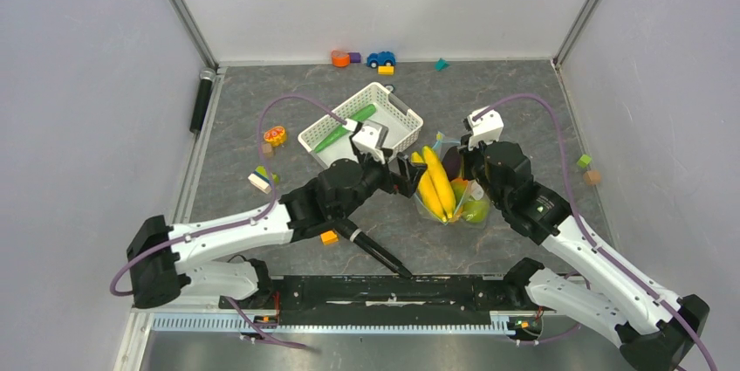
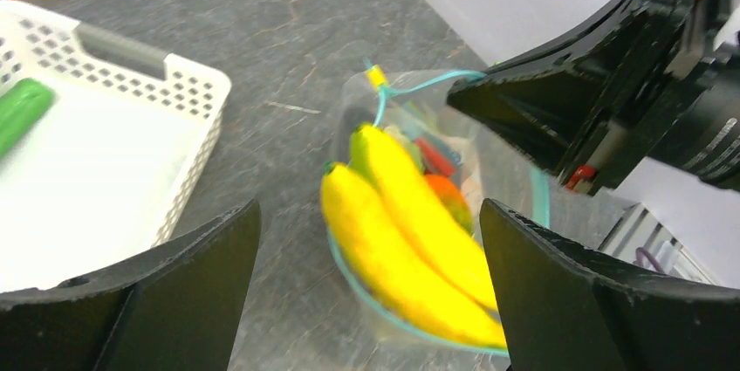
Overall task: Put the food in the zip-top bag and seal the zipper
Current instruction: Place the fake fruit in the zipper food storage bag, then adjust the zipper food storage bag at the center of the board.
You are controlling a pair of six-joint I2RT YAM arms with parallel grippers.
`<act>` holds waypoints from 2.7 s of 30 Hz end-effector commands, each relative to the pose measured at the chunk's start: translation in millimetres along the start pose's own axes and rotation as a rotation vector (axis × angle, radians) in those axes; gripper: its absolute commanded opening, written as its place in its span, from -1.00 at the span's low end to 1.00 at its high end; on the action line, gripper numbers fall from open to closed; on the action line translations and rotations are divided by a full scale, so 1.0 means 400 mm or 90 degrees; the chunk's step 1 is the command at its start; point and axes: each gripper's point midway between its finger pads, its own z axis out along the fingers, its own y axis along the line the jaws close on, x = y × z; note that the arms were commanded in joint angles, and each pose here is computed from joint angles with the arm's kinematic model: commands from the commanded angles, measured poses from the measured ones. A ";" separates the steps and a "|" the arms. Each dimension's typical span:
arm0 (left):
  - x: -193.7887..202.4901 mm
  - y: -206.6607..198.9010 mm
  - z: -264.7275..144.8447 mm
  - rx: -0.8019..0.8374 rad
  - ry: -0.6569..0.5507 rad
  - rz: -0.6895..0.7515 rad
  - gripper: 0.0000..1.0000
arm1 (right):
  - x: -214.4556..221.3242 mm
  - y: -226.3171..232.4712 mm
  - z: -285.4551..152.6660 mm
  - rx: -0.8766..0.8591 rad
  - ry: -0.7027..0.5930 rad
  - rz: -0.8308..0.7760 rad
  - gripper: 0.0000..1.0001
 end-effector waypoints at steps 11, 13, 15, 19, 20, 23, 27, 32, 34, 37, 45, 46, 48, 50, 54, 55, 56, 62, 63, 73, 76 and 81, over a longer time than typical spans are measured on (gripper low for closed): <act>0.101 0.044 -0.097 -0.036 0.133 -0.047 0.99 | -0.045 -0.001 0.000 0.003 -0.037 0.015 -0.78; 0.135 0.039 -0.085 -0.038 0.167 -0.053 0.99 | -0.045 0.001 0.000 0.000 -0.037 0.014 -0.78; 0.159 0.041 -0.074 -0.048 0.198 -0.048 0.99 | -0.046 -0.001 -0.003 0.002 -0.040 0.014 -0.78; 0.174 0.023 -0.056 -0.032 0.216 -0.056 0.95 | -0.048 -0.004 -0.005 0.004 -0.043 0.015 -0.78; 0.176 0.026 -0.053 -0.036 0.216 -0.057 0.90 | -0.047 -0.004 -0.005 0.004 -0.043 0.015 -0.78; 0.192 0.045 -0.049 -0.054 0.222 -0.066 0.53 | -0.047 -0.005 -0.005 0.006 -0.043 0.014 -0.78; 0.219 0.052 -0.046 -0.050 0.236 -0.077 0.46 | -0.048 -0.011 -0.006 0.015 -0.044 0.015 -0.78; 0.267 0.056 -0.028 -0.053 0.282 -0.095 0.19 | -0.046 -0.011 -0.003 0.016 -0.042 0.014 -0.78; 0.276 0.055 -0.023 -0.047 0.295 -0.104 0.01 | -0.047 -0.012 -0.005 0.017 -0.043 0.014 -0.78; 0.269 0.050 -0.012 -0.032 0.291 -0.112 -0.06 | -0.047 -0.013 -0.007 0.017 -0.045 0.015 -0.78; 0.207 0.029 -0.022 -0.010 0.266 -0.129 0.22 | -0.046 -0.005 -0.006 0.004 -0.043 0.013 -0.78; 0.195 0.028 -0.028 -0.008 0.259 -0.132 0.23 | -0.047 -0.007 -0.008 0.006 -0.045 0.013 -0.78; 0.166 0.023 -0.042 0.000 0.239 -0.141 0.25 | -0.048 -0.005 -0.008 0.005 -0.046 0.014 -0.78; 0.138 0.016 -0.051 0.009 0.220 -0.145 0.25 | -0.046 -0.005 -0.007 0.005 -0.044 0.014 -0.78; 0.114 0.008 -0.043 0.012 0.201 -0.154 0.31 | -0.043 -0.001 -0.003 0.001 -0.040 0.013 -0.78; 0.121 0.005 -0.036 0.011 0.208 -0.156 0.31 | -0.042 -0.001 -0.002 0.001 -0.039 0.011 -0.78; 0.131 0.005 -0.031 0.009 0.218 -0.157 0.31 | -0.041 0.000 -0.001 0.000 -0.039 0.012 -0.78; 0.222 0.036 -0.015 -0.040 0.296 -0.140 0.29 | -0.042 -0.007 -0.005 0.008 -0.042 0.012 -0.78; 0.234 0.037 -0.012 -0.041 0.304 -0.139 0.29 | -0.043 -0.005 -0.005 0.006 -0.042 0.012 -0.78; 0.314 0.022 0.035 -0.031 0.370 -0.131 -0.78 | -0.039 -0.001 -0.001 0.001 -0.038 0.010 -0.78; 0.293 0.021 0.041 -0.027 0.350 -0.120 -0.96 | -0.040 0.004 -0.002 -0.006 -0.038 0.008 -0.78; 0.161 0.030 0.048 -0.045 0.242 -0.093 -0.96 | -0.048 0.034 -0.005 -0.053 -0.039 -0.005 -0.77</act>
